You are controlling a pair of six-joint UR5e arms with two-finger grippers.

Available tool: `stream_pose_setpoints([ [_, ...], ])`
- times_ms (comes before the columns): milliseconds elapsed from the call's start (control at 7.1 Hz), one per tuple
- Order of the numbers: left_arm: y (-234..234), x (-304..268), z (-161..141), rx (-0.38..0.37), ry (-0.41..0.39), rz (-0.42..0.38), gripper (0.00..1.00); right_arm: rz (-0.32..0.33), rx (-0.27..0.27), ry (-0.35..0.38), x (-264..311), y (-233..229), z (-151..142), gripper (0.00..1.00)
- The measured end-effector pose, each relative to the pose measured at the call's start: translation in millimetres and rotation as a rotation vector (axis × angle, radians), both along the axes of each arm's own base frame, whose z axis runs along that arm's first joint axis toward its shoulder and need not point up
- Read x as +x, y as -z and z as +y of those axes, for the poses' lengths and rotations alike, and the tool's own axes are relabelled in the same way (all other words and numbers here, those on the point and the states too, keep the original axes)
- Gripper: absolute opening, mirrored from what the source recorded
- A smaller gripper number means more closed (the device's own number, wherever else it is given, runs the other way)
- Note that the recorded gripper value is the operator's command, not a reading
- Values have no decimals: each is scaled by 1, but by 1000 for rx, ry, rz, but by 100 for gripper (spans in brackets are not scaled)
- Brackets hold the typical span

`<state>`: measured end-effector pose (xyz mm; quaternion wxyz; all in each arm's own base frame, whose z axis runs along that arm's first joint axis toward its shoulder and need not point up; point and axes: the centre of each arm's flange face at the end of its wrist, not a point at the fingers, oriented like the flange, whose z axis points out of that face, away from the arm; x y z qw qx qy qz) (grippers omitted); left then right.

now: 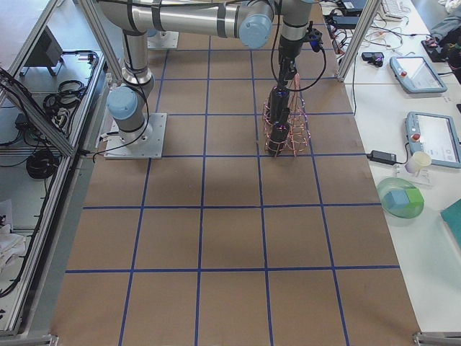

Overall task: Place wine into wine basket
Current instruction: 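Lower the bottle into the basket slot beside the other bottles, then open the right gripper to release the bottle in the basket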

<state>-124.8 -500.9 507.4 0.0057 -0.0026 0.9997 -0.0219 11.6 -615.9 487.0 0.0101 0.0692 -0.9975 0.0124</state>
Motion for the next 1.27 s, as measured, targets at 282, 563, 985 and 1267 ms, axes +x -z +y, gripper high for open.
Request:
stream_pose_setpoints([
  [282,-2,-1,2,0,7,-3,100,1,25,-4,-1,13,-1,16],
  [563,-1,0,2,4,7,-5,100,-8,48,-11,-1,27,-3,16],
  [985,0,0,2,9,7,-6,100,-13,61,-20,-1,53,-5,32],
  [1267,1,0,2,10,7,-6,100,-13,60,-26,-1,57,-4,70],
])
